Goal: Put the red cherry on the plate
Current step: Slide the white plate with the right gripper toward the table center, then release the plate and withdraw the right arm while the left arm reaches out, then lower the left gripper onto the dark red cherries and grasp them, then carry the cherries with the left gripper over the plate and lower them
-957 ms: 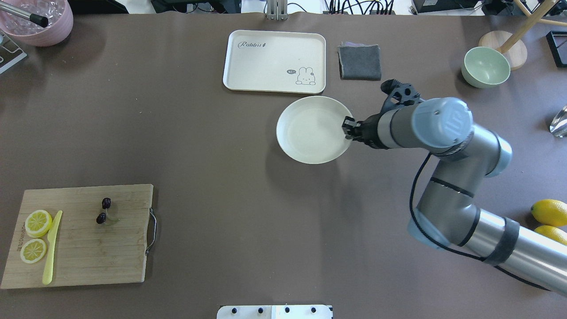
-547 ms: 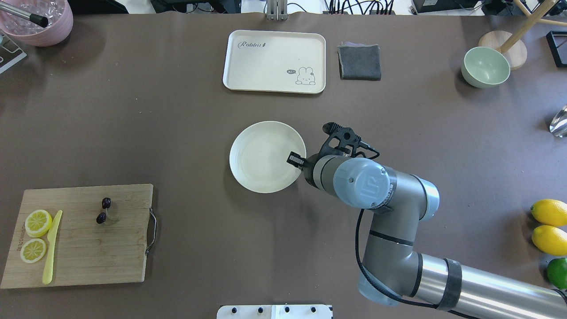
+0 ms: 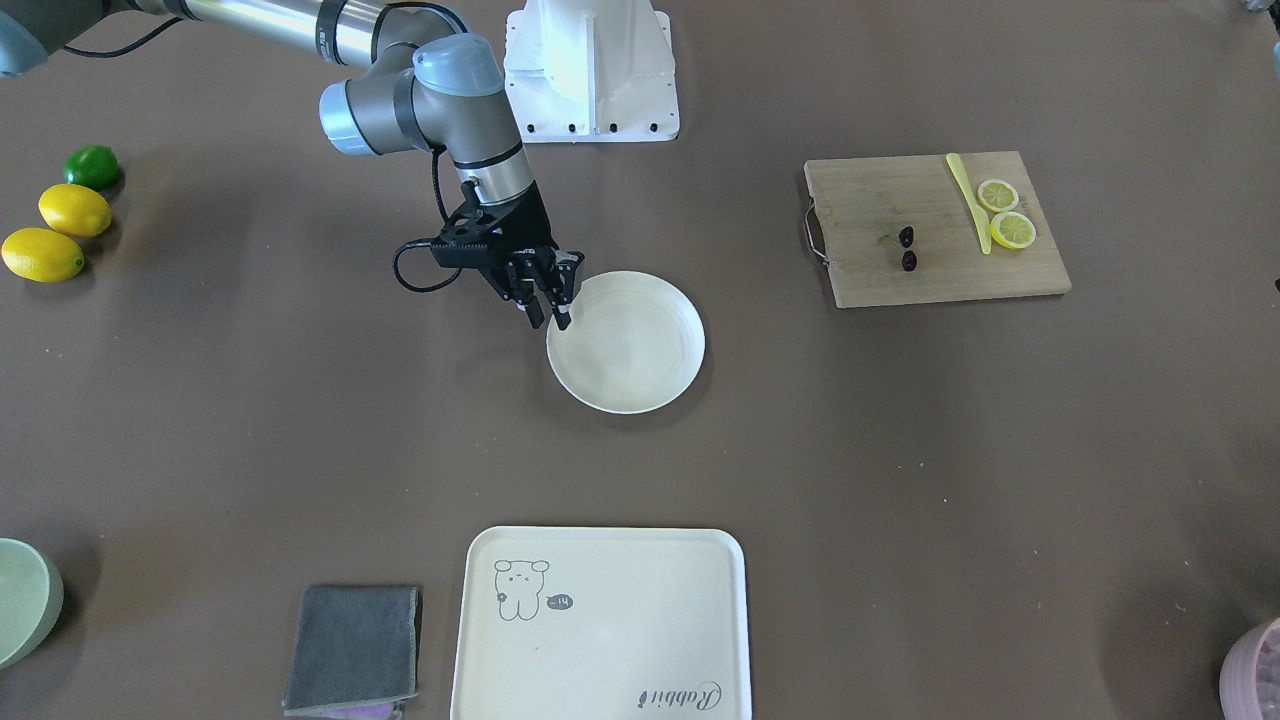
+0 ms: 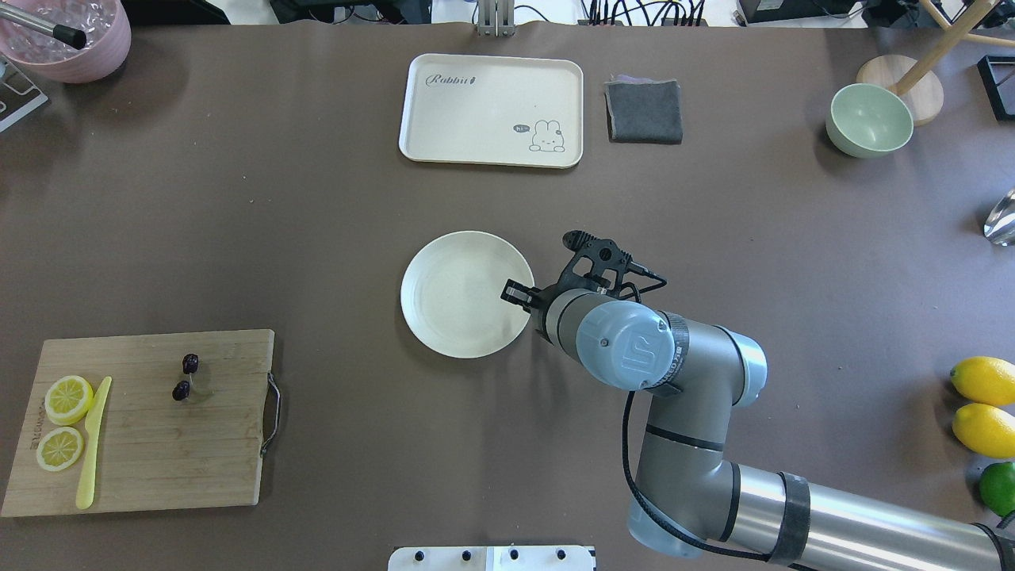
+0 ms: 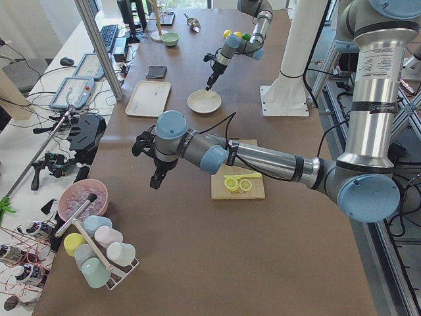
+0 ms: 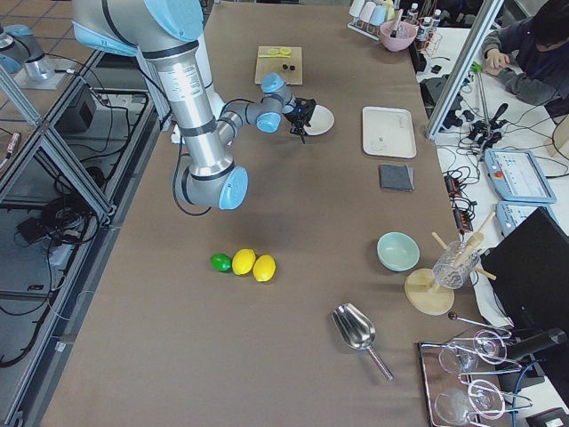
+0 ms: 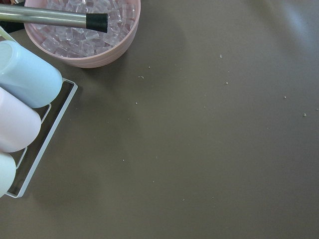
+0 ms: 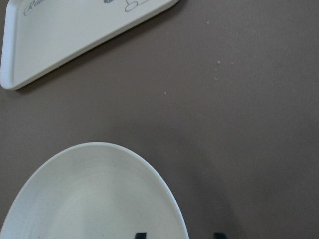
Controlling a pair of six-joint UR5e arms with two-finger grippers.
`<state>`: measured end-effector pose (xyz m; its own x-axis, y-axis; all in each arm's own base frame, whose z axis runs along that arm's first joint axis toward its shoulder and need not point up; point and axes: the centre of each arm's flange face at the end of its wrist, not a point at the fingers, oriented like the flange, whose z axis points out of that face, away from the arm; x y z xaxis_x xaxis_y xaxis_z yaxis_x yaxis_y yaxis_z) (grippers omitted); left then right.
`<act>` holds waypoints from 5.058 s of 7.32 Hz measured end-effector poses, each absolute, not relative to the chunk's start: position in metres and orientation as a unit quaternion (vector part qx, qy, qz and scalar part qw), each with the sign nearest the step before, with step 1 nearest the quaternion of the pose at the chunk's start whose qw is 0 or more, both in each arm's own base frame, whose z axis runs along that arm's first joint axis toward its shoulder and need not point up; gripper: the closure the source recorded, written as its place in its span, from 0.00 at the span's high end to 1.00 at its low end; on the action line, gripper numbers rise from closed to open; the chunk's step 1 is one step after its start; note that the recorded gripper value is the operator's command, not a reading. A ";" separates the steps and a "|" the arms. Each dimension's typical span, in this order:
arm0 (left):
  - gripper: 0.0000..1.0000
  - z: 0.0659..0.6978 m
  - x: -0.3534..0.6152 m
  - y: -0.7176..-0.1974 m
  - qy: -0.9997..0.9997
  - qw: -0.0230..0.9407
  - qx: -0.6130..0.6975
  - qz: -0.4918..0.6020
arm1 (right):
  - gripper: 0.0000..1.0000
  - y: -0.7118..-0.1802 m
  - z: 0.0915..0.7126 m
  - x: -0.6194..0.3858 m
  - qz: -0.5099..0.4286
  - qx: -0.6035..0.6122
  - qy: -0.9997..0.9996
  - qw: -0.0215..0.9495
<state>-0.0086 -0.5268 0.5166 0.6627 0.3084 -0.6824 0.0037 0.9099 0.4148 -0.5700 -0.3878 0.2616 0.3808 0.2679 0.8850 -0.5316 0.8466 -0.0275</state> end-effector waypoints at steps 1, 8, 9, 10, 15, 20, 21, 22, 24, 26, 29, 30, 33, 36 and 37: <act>0.98 0.510 0.005 -0.527 0.413 0.888 0.191 0.067 | 1.00 -0.412 0.261 -0.548 0.227 0.132 -0.492 0.830; 0.81 0.467 0.262 -0.439 0.459 0.877 0.131 0.050 | 1.00 -0.520 0.318 -0.218 0.066 0.091 -0.396 0.911; 0.74 0.471 0.291 -0.415 0.450 0.883 0.122 0.057 | 1.00 -0.522 0.339 -0.181 0.040 0.093 -0.391 0.915; 0.66 0.473 0.313 -0.395 0.446 0.886 0.113 0.063 | 1.00 -0.522 0.362 -0.148 0.011 0.097 -0.387 0.917; 0.51 0.484 0.318 -0.330 0.437 0.890 0.085 0.099 | 1.00 -0.513 0.412 -0.086 -0.029 0.100 -0.381 0.919; 0.31 0.484 0.325 -0.325 0.436 0.890 0.084 0.106 | 1.00 -0.513 0.413 -0.086 -0.030 0.101 -0.380 0.919; 0.20 0.485 0.326 -0.325 0.433 0.891 0.086 0.105 | 1.00 -0.513 0.413 -0.086 -0.029 0.100 -0.380 0.919; 0.05 0.487 0.326 -0.325 0.431 0.892 0.088 0.104 | 1.00 -0.513 0.414 -0.086 -0.029 0.100 -0.380 0.919; 0.00 0.488 0.326 -0.326 0.429 0.893 0.089 0.103 | 1.00 -0.513 0.414 -0.086 -0.029 0.100 -0.380 0.919; 0.00 0.476 0.321 -0.328 0.438 0.889 0.096 0.099 | 1.00 -0.513 0.414 -0.086 -0.029 0.099 -0.380 0.919; 0.00 0.422 0.341 -0.344 0.480 0.866 0.114 0.084 | 1.00 -0.513 0.415 -0.086 -0.029 0.099 -0.380 0.919; 0.00 0.396 0.365 -0.360 0.501 0.856 0.112 0.062 | 1.00 -0.512 0.417 -0.085 -0.028 0.097 -0.379 0.920; 0.00 0.297 0.446 -0.412 0.536 0.838 0.097 0.011 | 1.00 -0.503 0.435 -0.079 -0.021 0.087 -0.374 0.923; 0.48 0.238 0.497 -0.425 0.538 0.838 0.088 -0.022 | 1.00 -0.486 0.463 -0.066 -0.021 0.074 -0.365 0.928; 0.97 0.228 0.514 -0.424 0.537 0.838 0.090 -0.031 | 1.00 -0.476 0.483 -0.057 -0.024 0.063 -0.359 0.931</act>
<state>0.5135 -0.4236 0.2284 0.4211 0.0457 -0.9059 0.1484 0.9818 0.1185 -0.0569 -0.4763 0.4830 0.7407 -0.0903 0.6657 -0.0002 0.9909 0.1346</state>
